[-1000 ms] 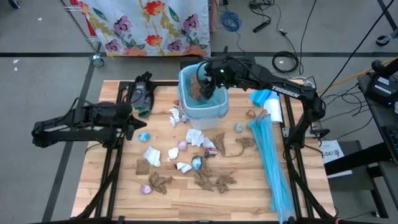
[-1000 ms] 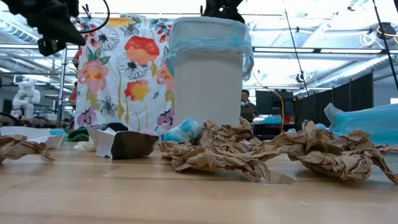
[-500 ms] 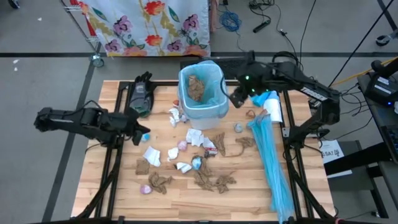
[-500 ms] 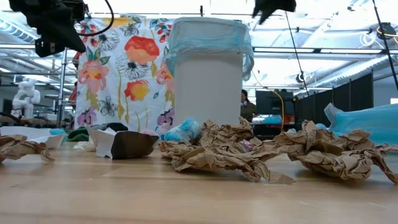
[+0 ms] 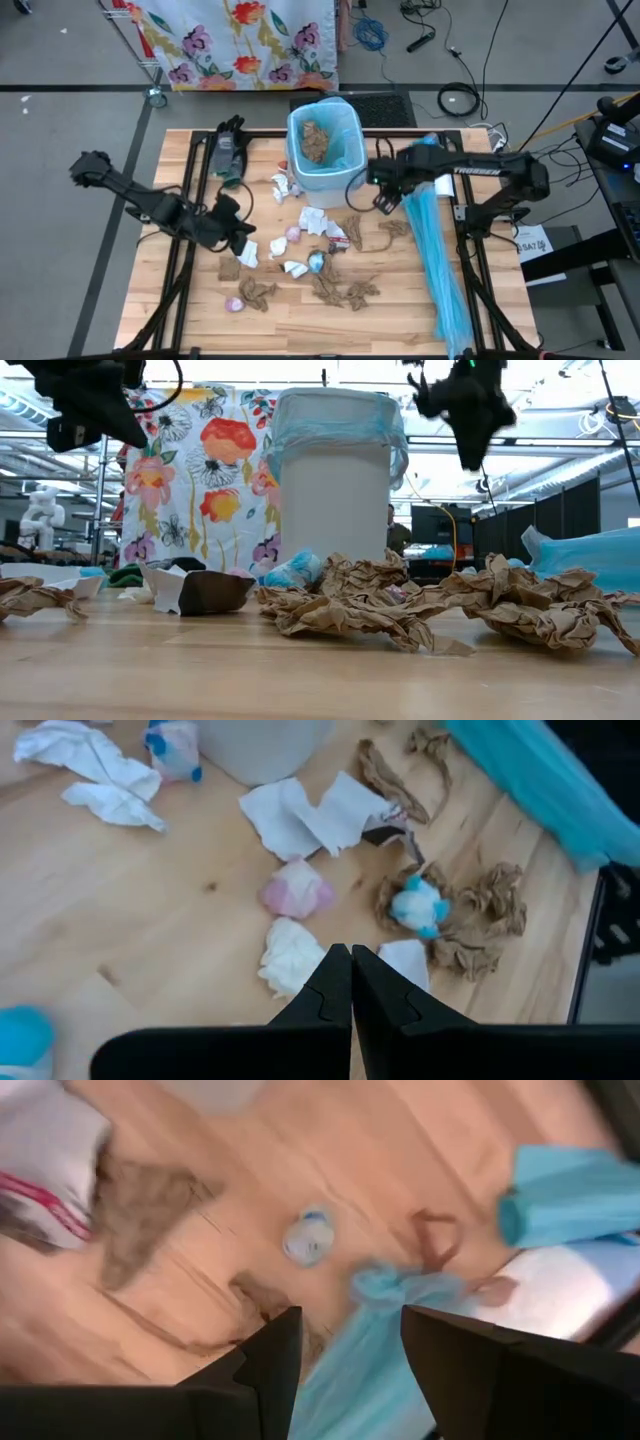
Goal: Place trash/remove bag and relplace
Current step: Put the crumpled blue trash bag into the trash bin
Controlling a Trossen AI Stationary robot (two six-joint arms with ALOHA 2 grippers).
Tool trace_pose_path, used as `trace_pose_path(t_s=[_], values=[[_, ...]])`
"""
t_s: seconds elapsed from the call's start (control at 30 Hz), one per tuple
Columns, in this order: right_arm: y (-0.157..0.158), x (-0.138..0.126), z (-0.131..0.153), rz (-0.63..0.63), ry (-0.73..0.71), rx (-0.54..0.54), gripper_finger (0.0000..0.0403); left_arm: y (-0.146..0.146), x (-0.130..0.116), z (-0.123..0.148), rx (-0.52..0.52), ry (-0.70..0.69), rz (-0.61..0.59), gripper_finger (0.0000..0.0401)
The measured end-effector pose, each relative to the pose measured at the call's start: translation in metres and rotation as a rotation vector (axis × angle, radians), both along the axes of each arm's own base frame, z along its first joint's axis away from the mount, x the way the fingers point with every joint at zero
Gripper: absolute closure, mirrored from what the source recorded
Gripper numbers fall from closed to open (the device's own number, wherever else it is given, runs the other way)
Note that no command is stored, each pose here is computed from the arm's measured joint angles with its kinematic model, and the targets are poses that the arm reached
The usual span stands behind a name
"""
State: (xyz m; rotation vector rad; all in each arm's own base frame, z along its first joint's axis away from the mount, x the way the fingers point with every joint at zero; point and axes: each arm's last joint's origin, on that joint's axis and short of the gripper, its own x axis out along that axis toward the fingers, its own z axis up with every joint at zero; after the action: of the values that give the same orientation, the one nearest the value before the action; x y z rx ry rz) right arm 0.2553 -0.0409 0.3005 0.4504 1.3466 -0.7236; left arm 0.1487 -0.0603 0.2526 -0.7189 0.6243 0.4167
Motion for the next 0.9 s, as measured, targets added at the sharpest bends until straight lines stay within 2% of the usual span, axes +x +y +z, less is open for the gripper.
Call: trace_pose_path(t_s=[0.13,0.33,0.5,0.63,0.8,0.9], values=[[0.001,-0.009,-0.041,-0.031,-0.062,-0.006,0.0238,-0.005,0.000,-0.001,-0.004,-0.020,0.029,0.0398],[0.002,-0.018,-0.087,-0.002,-0.172,-0.025,0.0239,-0.006,-0.001,0.000,-0.027,-0.032,0.037,0.0398],[0.003,-0.024,-0.112,0.004,-0.180,-0.028,0.0239,-0.007,0.000,0.001,-0.037,-0.048,0.038,0.0398],[0.001,-0.023,-0.126,0.017,-0.247,-0.042,0.0239,-0.007,0.001,0.001,-0.037,-0.049,0.038,0.0398],[-0.007,-0.028,-0.142,-0.015,-0.284,-0.039,0.0241,-0.007,0.001,0.001,-0.055,-0.052,0.053,0.0398],[-0.011,-0.035,-0.152,-0.049,-0.303,-0.015,0.0257,-0.007,0.001,0.001,-0.056,-0.052,0.054,0.0398]])
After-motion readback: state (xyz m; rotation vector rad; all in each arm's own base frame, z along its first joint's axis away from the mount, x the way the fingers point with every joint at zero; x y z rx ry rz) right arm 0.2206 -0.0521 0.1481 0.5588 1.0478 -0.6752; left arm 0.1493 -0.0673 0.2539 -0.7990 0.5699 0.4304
